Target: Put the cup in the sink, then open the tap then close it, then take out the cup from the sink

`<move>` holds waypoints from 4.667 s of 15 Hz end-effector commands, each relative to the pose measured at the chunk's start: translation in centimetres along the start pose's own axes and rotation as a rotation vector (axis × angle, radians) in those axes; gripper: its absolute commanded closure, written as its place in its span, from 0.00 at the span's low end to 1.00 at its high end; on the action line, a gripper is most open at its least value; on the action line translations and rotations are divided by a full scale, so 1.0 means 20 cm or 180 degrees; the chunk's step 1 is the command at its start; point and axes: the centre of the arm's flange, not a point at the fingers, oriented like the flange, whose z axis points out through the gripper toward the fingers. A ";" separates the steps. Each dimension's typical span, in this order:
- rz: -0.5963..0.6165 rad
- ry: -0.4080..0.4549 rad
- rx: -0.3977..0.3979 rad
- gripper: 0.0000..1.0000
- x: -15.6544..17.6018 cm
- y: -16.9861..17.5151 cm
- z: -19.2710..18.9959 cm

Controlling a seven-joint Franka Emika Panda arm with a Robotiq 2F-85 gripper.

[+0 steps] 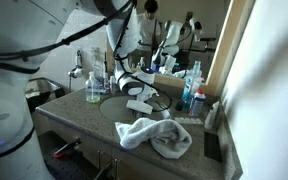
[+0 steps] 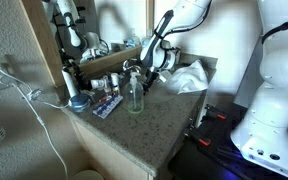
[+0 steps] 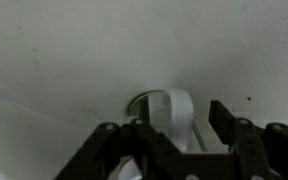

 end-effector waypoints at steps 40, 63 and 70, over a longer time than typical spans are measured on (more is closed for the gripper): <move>0.0835 0.0612 -0.0790 0.93 -0.22 0.01 -0.72; 0.0701 0.0801 -0.0870 0.93 0.31 0.27 -0.87; 0.0737 0.0765 -0.0832 0.93 0.37 0.29 -0.78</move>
